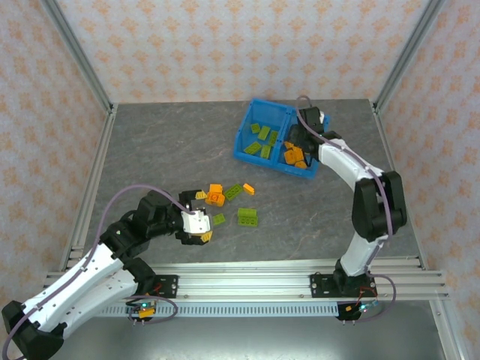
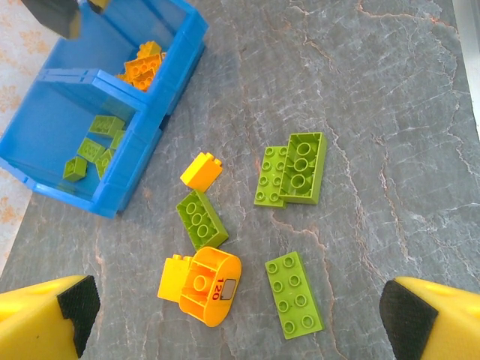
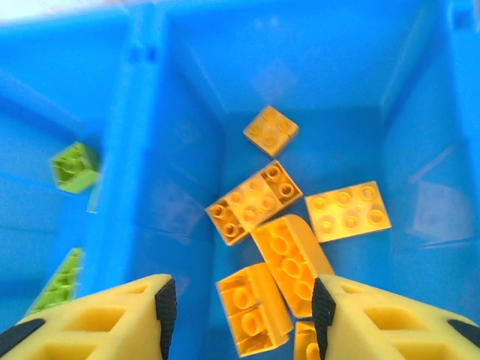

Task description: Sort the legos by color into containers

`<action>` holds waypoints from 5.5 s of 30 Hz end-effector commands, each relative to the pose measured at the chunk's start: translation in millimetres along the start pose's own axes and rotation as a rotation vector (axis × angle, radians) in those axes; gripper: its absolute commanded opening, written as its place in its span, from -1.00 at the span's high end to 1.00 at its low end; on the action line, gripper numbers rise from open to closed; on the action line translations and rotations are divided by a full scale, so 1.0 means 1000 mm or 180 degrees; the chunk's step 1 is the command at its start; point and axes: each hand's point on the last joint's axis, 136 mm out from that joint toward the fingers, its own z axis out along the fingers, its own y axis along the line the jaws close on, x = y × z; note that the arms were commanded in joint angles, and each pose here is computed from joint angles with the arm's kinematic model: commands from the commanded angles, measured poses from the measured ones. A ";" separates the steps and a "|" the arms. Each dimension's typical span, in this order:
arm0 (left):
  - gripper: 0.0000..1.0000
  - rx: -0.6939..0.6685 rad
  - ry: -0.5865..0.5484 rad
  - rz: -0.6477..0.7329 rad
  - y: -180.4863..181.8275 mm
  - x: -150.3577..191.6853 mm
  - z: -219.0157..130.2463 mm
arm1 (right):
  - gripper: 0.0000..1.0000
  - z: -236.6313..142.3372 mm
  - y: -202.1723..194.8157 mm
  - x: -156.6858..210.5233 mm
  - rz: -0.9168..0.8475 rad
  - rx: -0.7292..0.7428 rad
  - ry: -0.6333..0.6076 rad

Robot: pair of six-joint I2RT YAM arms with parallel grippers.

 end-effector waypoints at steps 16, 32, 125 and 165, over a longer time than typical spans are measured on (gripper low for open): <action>-0.99 0.0235 -0.0018 0.0097 -0.012 0.003 0.006 | -0.09 -0.071 0.112 0.195 -0.2238 -0.1201 0.1240; -0.99 0.0299 -0.0015 0.0233 -0.018 0.005 0.004 | 0.12 -0.012 0.108 0.228 -0.2402 -0.0906 0.1484; -0.43 -0.0850 0.2732 -0.4246 0.027 0.134 0.146 | -0.99 -0.187 0.066 0.185 -0.0580 -0.2311 0.1947; -0.11 -0.1376 0.0398 -0.2898 0.245 -0.129 0.304 | -0.99 -0.249 -0.022 0.080 0.0090 -0.1314 -0.0395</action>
